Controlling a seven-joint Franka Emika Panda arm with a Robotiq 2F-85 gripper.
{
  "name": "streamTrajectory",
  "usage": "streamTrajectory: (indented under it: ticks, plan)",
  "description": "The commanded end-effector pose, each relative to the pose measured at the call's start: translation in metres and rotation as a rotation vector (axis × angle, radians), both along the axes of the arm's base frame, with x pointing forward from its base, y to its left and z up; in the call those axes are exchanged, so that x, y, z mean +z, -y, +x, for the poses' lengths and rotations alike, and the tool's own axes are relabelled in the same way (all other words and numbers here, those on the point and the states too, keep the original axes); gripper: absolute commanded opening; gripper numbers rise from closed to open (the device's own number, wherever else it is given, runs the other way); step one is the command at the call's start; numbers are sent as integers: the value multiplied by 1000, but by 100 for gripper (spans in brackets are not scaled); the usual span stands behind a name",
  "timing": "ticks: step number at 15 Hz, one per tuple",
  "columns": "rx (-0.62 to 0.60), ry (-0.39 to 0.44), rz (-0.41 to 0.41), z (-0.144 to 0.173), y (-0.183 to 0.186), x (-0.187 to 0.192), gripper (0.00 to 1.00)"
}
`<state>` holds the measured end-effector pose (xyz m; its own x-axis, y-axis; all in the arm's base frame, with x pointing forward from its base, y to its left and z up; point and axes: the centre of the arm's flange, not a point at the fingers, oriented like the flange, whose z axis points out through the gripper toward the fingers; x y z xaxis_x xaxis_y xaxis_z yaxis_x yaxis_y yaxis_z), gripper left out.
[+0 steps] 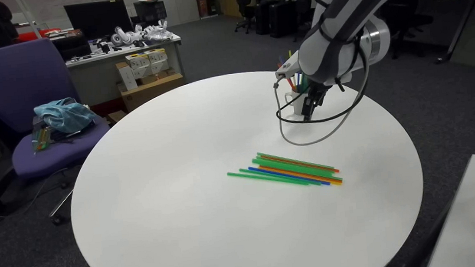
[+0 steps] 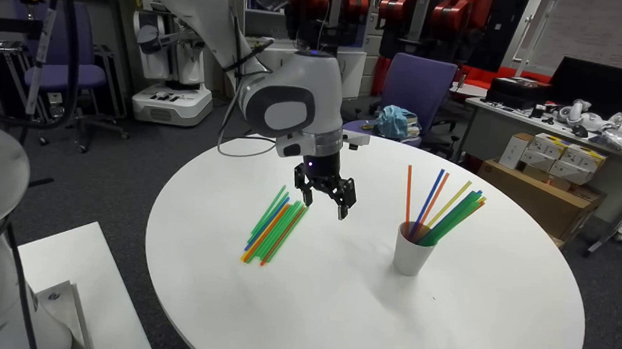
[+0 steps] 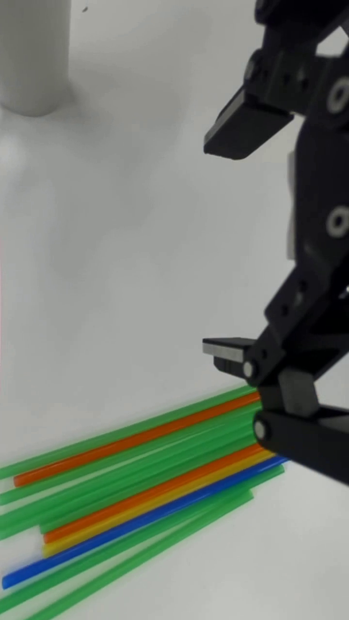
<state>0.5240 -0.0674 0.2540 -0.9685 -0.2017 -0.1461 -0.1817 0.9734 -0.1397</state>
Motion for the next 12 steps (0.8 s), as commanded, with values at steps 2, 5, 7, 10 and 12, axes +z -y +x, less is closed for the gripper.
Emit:
streamTrajectory:
  ticks: [2,5,7,10,12]
  plan:
    - [21,-81,63,17,-15,60,100]
    - [67,-106,72,23,-16,73,100]
    - [153,-86,59,24,-18,71,100]
    - [131,-99,29,30,-23,58,100]
    - [133,-93,34,30,-21,61,100]
